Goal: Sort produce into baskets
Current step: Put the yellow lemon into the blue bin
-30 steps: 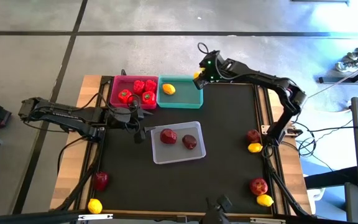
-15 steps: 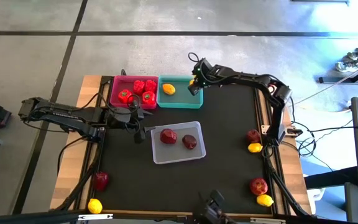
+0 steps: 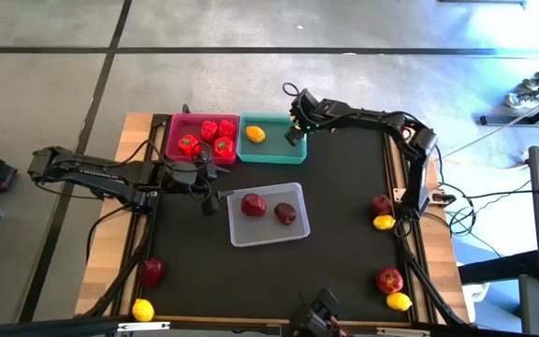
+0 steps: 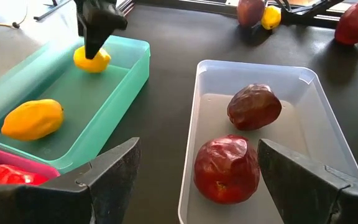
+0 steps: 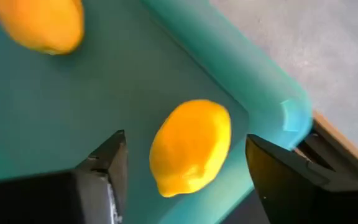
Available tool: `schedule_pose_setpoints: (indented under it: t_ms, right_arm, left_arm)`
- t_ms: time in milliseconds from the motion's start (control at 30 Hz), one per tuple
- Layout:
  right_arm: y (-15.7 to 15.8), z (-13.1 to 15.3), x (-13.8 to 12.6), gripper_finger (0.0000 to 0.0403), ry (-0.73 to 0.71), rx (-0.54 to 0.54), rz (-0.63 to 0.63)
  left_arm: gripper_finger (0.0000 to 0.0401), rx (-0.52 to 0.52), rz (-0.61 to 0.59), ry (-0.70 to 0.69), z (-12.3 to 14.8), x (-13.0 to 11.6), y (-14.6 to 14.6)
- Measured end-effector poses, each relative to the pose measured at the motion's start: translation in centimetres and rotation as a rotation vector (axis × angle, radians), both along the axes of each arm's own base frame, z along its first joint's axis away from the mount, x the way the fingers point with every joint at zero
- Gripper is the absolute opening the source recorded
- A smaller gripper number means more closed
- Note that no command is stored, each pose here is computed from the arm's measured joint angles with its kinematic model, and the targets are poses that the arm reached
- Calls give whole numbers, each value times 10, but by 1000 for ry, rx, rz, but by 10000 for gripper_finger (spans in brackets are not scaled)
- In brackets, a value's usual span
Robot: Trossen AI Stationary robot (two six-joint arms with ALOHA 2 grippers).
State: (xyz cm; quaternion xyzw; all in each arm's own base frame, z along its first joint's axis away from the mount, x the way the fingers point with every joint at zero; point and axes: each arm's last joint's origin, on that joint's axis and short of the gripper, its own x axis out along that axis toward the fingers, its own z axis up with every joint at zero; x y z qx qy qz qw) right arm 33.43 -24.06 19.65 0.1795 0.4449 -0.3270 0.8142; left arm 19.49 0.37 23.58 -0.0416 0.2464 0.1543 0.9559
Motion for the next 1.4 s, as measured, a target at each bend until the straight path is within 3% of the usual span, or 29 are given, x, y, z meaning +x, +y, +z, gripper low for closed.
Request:
schedule_pose_setpoints:
  t_ms: [167, 400, 633, 833, 1033, 1200, 1400]
  right_arm:
    - [21, 41, -6, 261, -47, -40, 43]
    - [68, 104, -25, 242, -97, -114, 120]
    - [126, 144, -59, 225, -76, -54, 188]
    - [166, 149, -77, 235, 14, 37, 138]
    - [196, 143, -83, 284, 144, 30, 109]
    - [216, 145, -83, 315, 148, -1, 180]
    - [245, 142, -86, 317, 183, 86, 277]
  left_arm:
    - [318, 3, -2, 1, 0, 0, 0]
    - [318, 3, -2, 1, 0, 0, 0]
    - [318, 2, -3, 1, 0, 0, 0]
    - [318, 1, -3, 1, 0, 0, 0]
    - [318, -2, -1, -1, 0, 0, 0]
    - [318, -25, -10, -5, 0, 0, -1]
    - [318, -38, -5, -9, 0, 0, -1]
